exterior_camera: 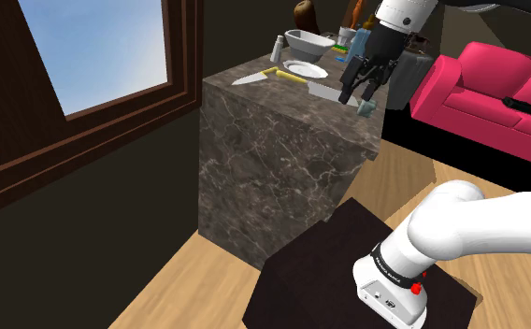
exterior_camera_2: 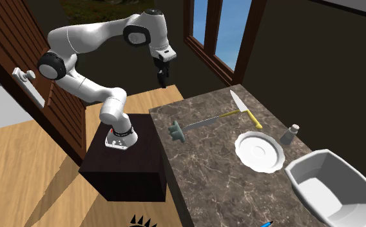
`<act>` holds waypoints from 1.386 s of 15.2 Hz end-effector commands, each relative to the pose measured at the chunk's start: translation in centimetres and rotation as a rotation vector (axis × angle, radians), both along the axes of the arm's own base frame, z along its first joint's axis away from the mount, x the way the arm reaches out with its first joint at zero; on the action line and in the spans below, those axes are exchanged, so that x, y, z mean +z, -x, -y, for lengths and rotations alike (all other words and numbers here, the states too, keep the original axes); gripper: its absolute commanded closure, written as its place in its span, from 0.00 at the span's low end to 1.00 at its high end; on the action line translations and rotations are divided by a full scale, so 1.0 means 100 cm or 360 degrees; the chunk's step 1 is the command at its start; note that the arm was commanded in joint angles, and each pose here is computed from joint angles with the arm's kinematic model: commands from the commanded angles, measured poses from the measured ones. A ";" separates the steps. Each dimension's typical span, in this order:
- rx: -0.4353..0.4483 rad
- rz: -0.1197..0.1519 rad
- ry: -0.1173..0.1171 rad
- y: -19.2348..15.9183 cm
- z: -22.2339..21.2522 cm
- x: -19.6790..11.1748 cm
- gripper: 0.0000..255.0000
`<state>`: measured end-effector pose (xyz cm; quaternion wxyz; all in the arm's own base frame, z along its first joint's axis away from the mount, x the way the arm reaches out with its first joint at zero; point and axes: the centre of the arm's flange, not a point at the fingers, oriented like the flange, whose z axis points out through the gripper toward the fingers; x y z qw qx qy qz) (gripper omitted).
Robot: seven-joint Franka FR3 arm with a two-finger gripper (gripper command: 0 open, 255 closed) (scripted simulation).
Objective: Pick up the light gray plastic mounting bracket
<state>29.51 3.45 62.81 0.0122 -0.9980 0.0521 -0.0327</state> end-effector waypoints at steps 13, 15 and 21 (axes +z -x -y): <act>0.0460 -0.0059 0.0048 -0.021 0.153 -0.024 0.00; 0.0537 -0.0069 0.0056 -0.028 0.177 -0.028 0.00; 0.0767 -0.0099 0.0080 -0.058 0.249 -0.039 0.00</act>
